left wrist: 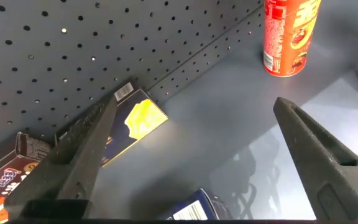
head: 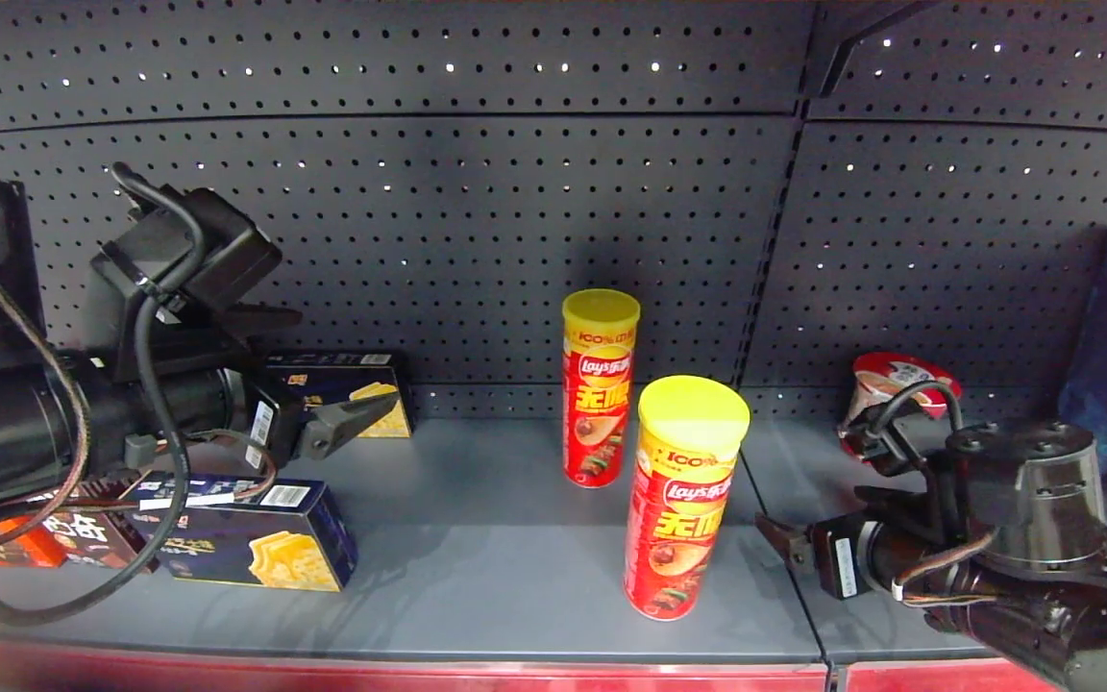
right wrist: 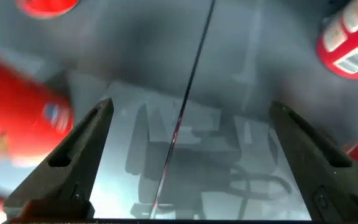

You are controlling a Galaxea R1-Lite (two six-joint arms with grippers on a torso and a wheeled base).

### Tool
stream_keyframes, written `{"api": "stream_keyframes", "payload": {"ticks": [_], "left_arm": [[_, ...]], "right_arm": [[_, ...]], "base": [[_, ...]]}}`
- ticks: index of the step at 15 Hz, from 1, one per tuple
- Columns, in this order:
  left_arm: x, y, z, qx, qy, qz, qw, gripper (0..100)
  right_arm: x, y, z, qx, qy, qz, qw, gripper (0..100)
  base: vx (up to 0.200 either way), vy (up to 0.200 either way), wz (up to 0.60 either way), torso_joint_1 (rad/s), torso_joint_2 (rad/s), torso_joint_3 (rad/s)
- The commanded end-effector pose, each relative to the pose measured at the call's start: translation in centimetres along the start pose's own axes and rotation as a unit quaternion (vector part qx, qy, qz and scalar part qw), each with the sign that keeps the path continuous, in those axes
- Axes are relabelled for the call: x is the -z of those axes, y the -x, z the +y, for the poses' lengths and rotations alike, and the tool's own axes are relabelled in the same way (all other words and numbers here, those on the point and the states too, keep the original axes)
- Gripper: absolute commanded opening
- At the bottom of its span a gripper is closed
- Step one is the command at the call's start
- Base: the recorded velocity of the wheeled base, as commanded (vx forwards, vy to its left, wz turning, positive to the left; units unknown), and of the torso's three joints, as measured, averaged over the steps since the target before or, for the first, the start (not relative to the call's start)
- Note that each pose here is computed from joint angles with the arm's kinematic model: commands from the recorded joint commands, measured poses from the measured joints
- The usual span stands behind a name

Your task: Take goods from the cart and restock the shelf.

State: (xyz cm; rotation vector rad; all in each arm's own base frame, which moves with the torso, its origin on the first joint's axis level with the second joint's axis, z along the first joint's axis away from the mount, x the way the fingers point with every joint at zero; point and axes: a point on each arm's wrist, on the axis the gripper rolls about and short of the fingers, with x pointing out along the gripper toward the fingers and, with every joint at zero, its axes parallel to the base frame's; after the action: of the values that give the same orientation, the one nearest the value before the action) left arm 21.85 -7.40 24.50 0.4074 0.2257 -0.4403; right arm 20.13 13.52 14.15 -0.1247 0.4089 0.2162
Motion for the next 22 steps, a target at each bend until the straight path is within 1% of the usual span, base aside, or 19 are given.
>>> {"api": "stream_keyframes", "payload": {"ticks": [1,2,5,7,10,17,22], "left_arm": [[0.2,-0.1,0.2,-0.003,0.002,0.004,1.0000,100],[0.3,-0.1,0.2,-0.003,0.002,0.005,1.0000,100],[0.4,-0.1,0.2,-0.004,0.003,0.007,1.0000,100],[0.4,-0.1,0.2,-0.004,0.004,0.008,1.0000,100],[0.6,0.0,0.5,-0.009,0.006,0.011,0.9999,100],[1.0,-0.1,0.3,-0.006,0.006,0.018,0.9998,100],[1.0,-0.1,0.3,-0.005,0.006,0.017,0.9998,100]], "right_arm": [[0.0,-0.7,0.4,0.003,-0.002,0.004,1.000,100],[0.0,-0.7,0.5,0.001,-0.001,0.005,1.000,100],[0.0,-0.4,2.4,-0.032,-0.003,0.002,0.999,100],[0.0,-0.5,3.2,-0.043,0.002,0.003,0.999,100],[-0.3,-0.7,3.4,-0.045,0.000,-0.001,0.999,100],[-0.1,-0.2,4.5,-0.066,0.009,-0.001,0.998,100],[0.0,-0.4,5.3,-0.074,0.014,0.001,0.997,100]], "base": [[0.000,0.000,0.00,0.000,0.00,0.000],[0.000,0.000,0.00,0.000,0.00,0.000],[0.000,0.000,0.00,0.000,0.00,0.000],[0.000,0.000,0.00,0.000,0.00,0.000],[0.000,0.000,0.00,0.000,0.00,0.000],[0.000,0.000,0.00,0.000,0.00,0.000],[0.000,0.000,0.00,0.000,0.00,0.000]]}}
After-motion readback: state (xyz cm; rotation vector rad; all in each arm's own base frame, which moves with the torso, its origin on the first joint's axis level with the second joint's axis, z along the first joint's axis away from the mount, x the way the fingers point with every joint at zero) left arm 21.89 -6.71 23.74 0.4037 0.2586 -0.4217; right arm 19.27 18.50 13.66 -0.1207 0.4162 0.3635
